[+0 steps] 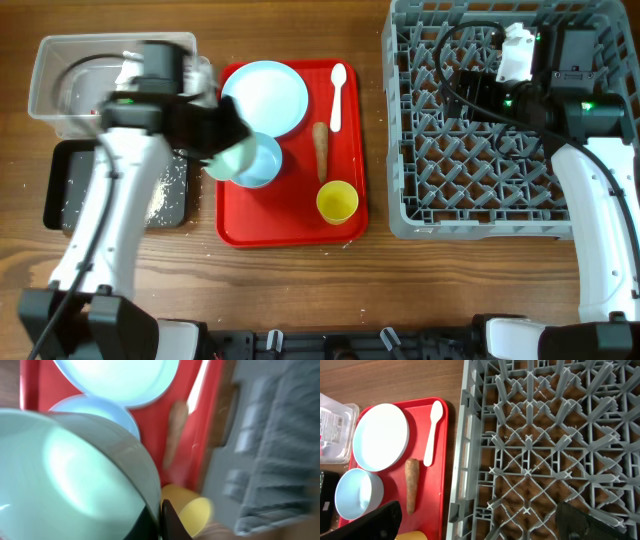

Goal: Sort waste into correct bins and load items into the dishwasher rack
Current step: 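Tip the brown scrap onto the black tray with the left gripper, then return the bowl and grasp the yellow cup with the left gripper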

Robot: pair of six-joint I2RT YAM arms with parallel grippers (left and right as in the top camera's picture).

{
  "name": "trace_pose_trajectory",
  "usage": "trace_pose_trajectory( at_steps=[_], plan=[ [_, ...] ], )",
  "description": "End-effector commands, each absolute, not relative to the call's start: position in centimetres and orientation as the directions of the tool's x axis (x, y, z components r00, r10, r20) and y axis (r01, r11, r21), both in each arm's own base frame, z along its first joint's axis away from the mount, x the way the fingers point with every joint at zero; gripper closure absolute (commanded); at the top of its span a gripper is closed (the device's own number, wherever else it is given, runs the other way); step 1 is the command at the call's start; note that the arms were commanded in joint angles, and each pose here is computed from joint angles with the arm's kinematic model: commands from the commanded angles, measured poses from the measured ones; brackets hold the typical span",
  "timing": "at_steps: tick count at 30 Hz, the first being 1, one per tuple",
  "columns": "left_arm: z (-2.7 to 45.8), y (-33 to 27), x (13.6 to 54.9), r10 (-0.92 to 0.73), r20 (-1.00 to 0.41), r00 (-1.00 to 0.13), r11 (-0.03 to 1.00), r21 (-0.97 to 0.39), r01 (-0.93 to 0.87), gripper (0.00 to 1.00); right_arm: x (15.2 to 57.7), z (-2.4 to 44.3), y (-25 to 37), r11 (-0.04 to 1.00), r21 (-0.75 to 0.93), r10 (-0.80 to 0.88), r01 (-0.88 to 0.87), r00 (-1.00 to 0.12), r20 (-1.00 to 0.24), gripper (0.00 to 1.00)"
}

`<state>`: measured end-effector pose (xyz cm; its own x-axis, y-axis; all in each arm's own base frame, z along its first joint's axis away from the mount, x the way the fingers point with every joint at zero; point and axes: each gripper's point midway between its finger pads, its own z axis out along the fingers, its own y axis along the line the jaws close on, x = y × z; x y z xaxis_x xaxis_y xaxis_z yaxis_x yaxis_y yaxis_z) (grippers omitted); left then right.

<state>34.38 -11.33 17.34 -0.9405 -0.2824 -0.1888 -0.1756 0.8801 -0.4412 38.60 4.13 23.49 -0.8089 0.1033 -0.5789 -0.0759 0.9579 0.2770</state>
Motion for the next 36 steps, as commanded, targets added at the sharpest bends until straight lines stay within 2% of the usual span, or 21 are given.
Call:
trace_pose_trajectory(
  at_steps=[1,6,9,13,16,19,27,31,33,36],
  plan=[
    [13.9,-11.5,33.1,-0.273,-0.252,-0.928,0.962,-0.083,-0.260,0.96,39.0,23.8,4.5,0.952,0.296,0.112,-0.080,-0.806,-0.581,0.00],
    [7.8,-16.2,28.2,-0.198,-0.066,-0.978,0.977,0.065,-0.203,0.96,39.0,23.8,4.5,0.952,0.296,0.112,-0.080,-0.806,-0.581,0.00],
    [5.7,-16.9,26.7,-0.189,-0.039,-0.981,0.975,0.115,-0.192,0.96,39.1,23.9,4.5,0.952,0.296,0.113,-0.081,-0.804,-0.584,0.00],
    [5.5,-16.9,26.5,-0.185,-0.037,-0.982,0.975,0.116,-0.188,0.95,39.1,23.9,4.5,0.953,0.293,0.113,-0.079,-0.804,-0.585,0.00],
    [5.5,-16.9,26.6,-0.185,-0.036,-0.982,0.975,0.115,-0.188,0.87,39.1,23.8,4.5,0.953,0.293,0.113,-0.079,-0.804,-0.584,0.00],
    [5.5,-17.0,26.6,-0.185,-0.038,-0.982,0.976,0.114,-0.188,0.62,39.3,23.2,4.5,0.953,0.295,0.113,-0.074,-0.815,-0.569,0.00],
    [10.2,-20.5,31.1,-0.160,-0.163,-0.974,0.987,-0.036,-0.156,0.48,39.8,21.4,4.5,0.952,0.299,0.114,-0.060,-0.841,-0.530,0.00],
    [10.1,-22.2,30.5,-0.067,-0.132,-0.989,0.995,-0.086,-0.056,0.50,39.8,21.4,4.5,0.952,0.299,0.114,-0.060,-0.841,-0.530,0.00],
    [9.8,-21.9,29.8,-0.063,-0.106,-0.992,0.996,-0.070,-0.056,0.55,39.8,21.4,4.5,0.952,0.300,0.114,-0.059,-0.841,-0.529,0.00],
    [9.1,-23.2,27.3,0.076,0.007,-0.997,0.985,-0.155,0.074,0.62,39.8,21.4,4.5,0.952,0.300,0.114,-0.059,-0.841,-0.529,0.00]
  ],
)
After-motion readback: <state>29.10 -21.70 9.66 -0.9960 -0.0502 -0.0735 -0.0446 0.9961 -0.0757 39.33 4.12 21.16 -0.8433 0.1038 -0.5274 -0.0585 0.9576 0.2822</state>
